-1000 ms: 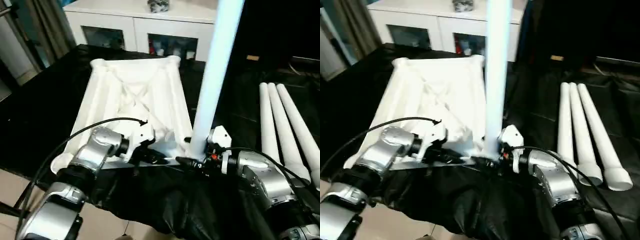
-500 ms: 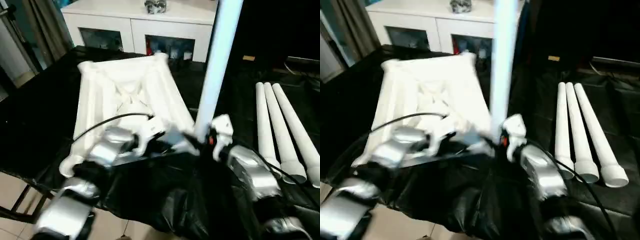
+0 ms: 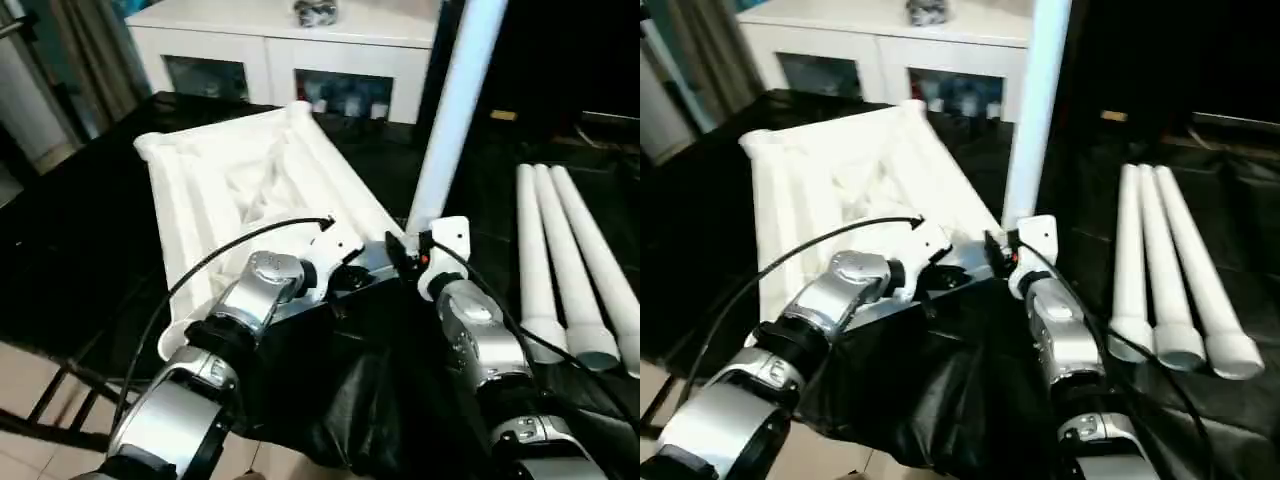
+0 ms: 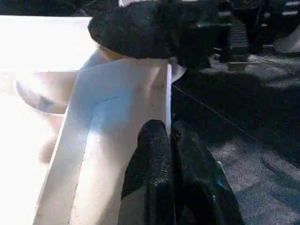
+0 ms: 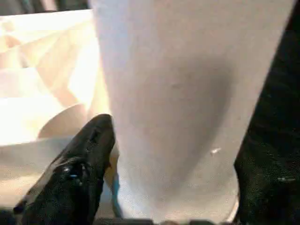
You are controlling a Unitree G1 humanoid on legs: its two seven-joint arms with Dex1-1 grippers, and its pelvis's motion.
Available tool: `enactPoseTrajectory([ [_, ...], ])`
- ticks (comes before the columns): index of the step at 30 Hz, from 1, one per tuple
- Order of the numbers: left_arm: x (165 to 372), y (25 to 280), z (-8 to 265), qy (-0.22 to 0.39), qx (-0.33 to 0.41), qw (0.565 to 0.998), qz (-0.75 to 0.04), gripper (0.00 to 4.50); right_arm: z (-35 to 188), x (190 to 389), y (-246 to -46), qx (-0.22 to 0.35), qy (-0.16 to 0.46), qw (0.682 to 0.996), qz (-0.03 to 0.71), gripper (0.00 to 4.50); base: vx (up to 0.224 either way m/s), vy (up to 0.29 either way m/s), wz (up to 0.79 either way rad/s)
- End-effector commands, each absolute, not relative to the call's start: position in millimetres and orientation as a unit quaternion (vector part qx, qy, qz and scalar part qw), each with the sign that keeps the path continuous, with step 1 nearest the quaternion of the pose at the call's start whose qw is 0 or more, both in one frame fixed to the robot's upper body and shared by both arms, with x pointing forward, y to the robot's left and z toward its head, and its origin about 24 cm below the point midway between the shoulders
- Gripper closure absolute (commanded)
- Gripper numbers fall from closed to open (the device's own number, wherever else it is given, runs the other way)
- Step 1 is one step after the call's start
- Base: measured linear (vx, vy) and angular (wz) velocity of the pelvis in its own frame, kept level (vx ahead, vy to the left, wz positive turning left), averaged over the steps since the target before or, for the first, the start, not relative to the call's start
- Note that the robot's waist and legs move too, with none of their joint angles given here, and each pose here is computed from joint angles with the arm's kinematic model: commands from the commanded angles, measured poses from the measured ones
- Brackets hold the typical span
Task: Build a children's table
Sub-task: Rotate leg to tighten
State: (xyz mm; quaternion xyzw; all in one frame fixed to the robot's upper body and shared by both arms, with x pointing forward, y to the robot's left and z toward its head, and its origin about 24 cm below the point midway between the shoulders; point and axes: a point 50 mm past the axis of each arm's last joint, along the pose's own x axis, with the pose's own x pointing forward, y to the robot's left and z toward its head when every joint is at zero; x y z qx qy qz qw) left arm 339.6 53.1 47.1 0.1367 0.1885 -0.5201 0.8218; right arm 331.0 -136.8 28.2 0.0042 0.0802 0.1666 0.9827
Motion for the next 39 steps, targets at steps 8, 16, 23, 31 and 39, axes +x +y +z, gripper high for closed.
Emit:
enactPoseTrajectory([
  [8,325,80,51,0.160,0.149,0.753,-0.621,4.50,33,302.1,-134.4,-0.035,0.084,0.902,0.423,0.24,0.000,0.000,0.00],
  [16,316,108,54,0.180,0.155,0.695,-0.679,4.50,36,280.5,-146.7,-0.082,0.111,0.820,0.556,0.39,0.000,0.000,0.00],
  [23,313,119,56,0.189,0.159,0.672,-0.699,4.50,38,273.9,-147.7,-0.080,0.125,0.789,0.597,1.02,0.000,0.000,0.00],
  [31,310,120,54,0.196,0.154,0.662,-0.707,4.50,38,268.3,-144.5,-0.060,0.133,0.777,0.612,1.62,0.000,0.000,0.00],
  [39,326,102,52,0.199,0.147,0.738,-0.627,4.50,27,285.6,-135.8,-0.030,0.131,0.871,0.473,1.81,0.000,0.000,0.00],
])
